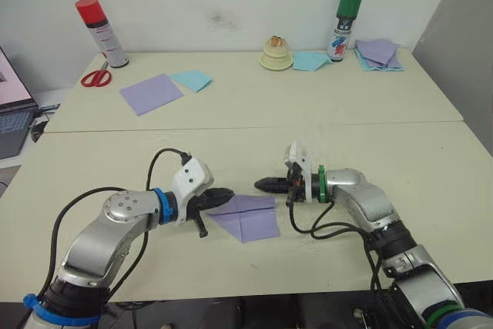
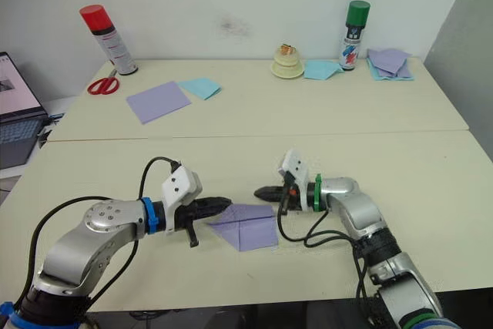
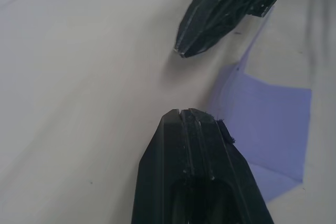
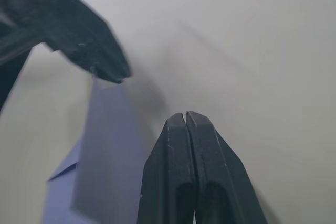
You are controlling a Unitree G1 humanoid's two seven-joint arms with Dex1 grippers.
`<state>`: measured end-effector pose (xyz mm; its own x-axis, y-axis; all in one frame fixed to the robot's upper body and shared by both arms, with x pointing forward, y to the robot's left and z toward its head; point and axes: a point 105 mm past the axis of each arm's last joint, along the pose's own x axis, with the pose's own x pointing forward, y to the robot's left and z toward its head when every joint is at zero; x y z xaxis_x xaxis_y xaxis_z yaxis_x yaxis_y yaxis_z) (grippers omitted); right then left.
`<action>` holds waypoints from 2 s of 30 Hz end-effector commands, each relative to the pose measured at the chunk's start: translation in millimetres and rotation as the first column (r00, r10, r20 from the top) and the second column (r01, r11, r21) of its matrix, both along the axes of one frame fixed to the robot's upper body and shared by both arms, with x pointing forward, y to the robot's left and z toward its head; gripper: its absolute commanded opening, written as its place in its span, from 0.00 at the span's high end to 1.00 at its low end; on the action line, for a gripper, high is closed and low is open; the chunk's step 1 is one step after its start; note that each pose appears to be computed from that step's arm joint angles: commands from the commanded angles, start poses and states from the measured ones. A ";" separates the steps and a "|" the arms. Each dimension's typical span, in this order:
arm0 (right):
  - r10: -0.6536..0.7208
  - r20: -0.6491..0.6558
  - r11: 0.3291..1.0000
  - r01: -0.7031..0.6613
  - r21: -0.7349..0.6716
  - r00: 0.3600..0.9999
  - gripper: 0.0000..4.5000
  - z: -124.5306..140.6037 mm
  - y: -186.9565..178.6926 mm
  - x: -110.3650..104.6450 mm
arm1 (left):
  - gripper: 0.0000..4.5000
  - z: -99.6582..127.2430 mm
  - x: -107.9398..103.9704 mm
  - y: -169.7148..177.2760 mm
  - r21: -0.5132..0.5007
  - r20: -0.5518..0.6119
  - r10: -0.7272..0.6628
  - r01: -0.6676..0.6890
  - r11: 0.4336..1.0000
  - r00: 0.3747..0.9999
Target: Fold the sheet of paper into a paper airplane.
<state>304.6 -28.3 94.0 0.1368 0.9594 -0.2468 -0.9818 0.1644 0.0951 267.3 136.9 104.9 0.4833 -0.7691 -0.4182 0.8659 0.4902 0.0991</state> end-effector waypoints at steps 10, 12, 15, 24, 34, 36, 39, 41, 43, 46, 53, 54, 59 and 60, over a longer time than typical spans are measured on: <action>0.140 0.103 0.982 -0.125 -0.144 0.985 0.99 -24.1 -0.4 -29.5 | 1.00 -32.6 -16.5 -3.8 0.108 -0.005 -0.033 0.033 0.994 0.999; 0.124 0.111 0.984 -0.108 -0.141 0.986 0.99 -25.6 -1.0 -28.0 | 1.00 -37.2 -14.6 -3.0 0.110 -0.001 -0.022 0.022 0.994 1.000; 0.121 0.127 0.983 -0.101 -0.150 0.985 0.99 -27.8 -2.6 -27.0 | 1.00 -42.4 -8.2 1.3 0.112 0.011 0.015 -0.016 0.994 1.000; 0.131 0.165 0.980 -0.102 -0.173 0.977 0.99 -29.9 -12.7 -27.2 | 1.00 -34.6 -0.4 19.3 0.076 -0.011 0.054 -0.053 0.996 0.998; 0.132 0.333 0.991 -0.127 -0.037 0.934 0.91 9.3 -28.0 -31.0 | 1.00 -39.0 0.1 14.6 0.038 -0.070 -0.002 0.004 0.999 0.998; 0.198 0.437 0.980 -0.177 -0.088 0.878 0.80 9.5 -41.2 -38.0 | 1.00 -42.0 1.9 15.1 0.047 -0.081 -0.017 0.021 0.999 0.997; 0.256 0.515 0.967 -0.219 -0.132 0.818 0.56 4.6 -49.6 -46.1 | 1.00 -43.1 3.1 15.7 0.056 -0.078 -0.030 0.035 0.998 0.997; 0.291 0.564 0.957 -0.246 -0.155 0.773 0.40 0.2 -50.1 -51.7 | 1.00 -43.1 2.1 14.5 0.056 -0.077 -0.047 0.052 0.997 0.996; 0.322 0.603 0.946 -0.266 -0.182 0.730 0.25 -5.7 -49.3 -55.6 | 1.00 -44.1 0.4 13.6 0.066 -0.076 -0.068 0.073 0.995 0.995; 0.307 0.630 0.951 -0.258 -0.172 0.713 0.25 -11.8 -44.1 -52.4 | 1.00 -47.0 -0.8 14.3 0.089 -0.073 -0.083 0.090 0.992 0.994; 0.234 0.655 0.968 -0.232 -0.091 0.718 0.25 -8.2 -17.4 -39.7 | 1.00 -48.7 -1.9 14.0 0.105 -0.070 -0.103 0.110 0.988 0.992; 0.231 0.660 0.969 -0.233 -0.086 0.715 0.25 -7.3 -14.6 -38.7 | 1.00 -48.9 -2.1 14.0 0.108 -0.069 -0.105 0.112 0.988 0.992; 0.216 0.649 0.972 -0.226 -0.069 0.730 0.33 -5.9 -10.3 -35.8 | 1.00 -51.3 -3.9 13.3 0.130 -0.065 -0.123 0.130 0.983 0.990; 0.220 0.652 0.971 -0.229 -0.072 0.726 0.38 -5.8 -10.2 -36.4 | 1.00 -51.5 -4.4 13.0 0.129 -0.065 -0.124 0.131 0.983 0.990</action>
<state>267.3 -40.0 83.1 0.0407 0.9834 -0.1766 -0.8231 -0.0672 -0.5638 271.9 150.7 67.5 0.4071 -0.7665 -0.4968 0.9096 0.3896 0.1443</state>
